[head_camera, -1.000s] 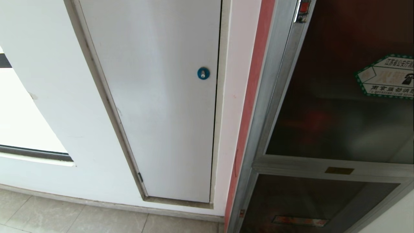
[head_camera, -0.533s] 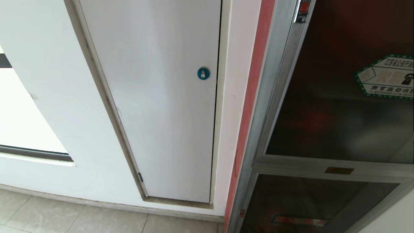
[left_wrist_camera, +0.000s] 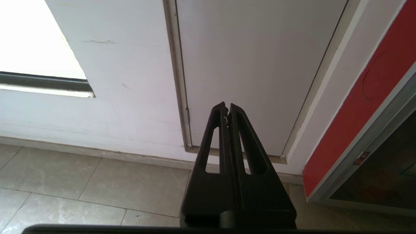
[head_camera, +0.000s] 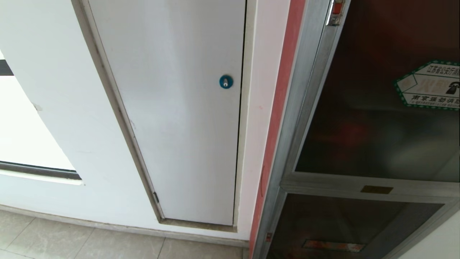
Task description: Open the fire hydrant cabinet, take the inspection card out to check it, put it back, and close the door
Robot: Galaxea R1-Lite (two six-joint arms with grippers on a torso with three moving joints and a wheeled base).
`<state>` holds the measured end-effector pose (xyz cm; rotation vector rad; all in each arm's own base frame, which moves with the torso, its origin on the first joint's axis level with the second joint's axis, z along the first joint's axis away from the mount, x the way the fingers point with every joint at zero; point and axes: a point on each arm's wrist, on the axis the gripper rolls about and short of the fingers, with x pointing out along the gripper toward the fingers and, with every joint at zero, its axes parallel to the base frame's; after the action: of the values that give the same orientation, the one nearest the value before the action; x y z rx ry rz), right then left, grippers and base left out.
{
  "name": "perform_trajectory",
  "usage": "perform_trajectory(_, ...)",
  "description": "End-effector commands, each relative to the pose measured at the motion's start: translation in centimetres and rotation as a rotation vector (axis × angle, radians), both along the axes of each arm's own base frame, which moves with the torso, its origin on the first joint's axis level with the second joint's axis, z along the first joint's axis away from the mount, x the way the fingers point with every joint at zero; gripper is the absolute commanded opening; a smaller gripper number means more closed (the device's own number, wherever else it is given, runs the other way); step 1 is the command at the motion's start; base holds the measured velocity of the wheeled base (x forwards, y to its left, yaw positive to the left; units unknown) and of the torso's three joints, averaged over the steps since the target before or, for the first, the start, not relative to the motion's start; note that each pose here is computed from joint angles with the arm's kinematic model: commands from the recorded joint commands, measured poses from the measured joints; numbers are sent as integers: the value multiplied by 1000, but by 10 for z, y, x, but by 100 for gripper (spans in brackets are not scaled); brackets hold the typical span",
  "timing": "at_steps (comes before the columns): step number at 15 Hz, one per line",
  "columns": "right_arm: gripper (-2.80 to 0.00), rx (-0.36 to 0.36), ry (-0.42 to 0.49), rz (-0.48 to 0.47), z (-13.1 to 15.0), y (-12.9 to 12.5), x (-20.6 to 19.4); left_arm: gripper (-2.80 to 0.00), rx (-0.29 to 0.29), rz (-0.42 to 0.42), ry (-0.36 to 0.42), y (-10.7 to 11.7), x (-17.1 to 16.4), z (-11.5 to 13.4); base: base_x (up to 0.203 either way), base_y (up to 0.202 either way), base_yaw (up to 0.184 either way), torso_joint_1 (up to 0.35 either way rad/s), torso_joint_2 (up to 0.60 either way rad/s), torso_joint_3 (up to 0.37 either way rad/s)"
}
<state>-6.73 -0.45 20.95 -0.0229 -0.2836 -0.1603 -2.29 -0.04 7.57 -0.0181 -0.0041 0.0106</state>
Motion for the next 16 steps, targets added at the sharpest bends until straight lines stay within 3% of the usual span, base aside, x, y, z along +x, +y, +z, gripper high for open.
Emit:
perform_trajectory(1,-280,-18,-26,59,-30,2,-8,-280,0,0,1,0,0,0,0,0,0,0,0,0)
perform_trajectory(7,-280,14,105,104,-78,3,21,-280,0,0,2,0,0,0,0,0,0,0,0,0)
perform_trajectory(10,-280,8,77,103,-98,3,35,-280,0,0,2,0,0,0,0,0,0,0,0,0)
perform_trajectory(16,-280,33,141,130,-119,3,44,-280,0,0,2,0,0,0,0,0,0,0,0,0)
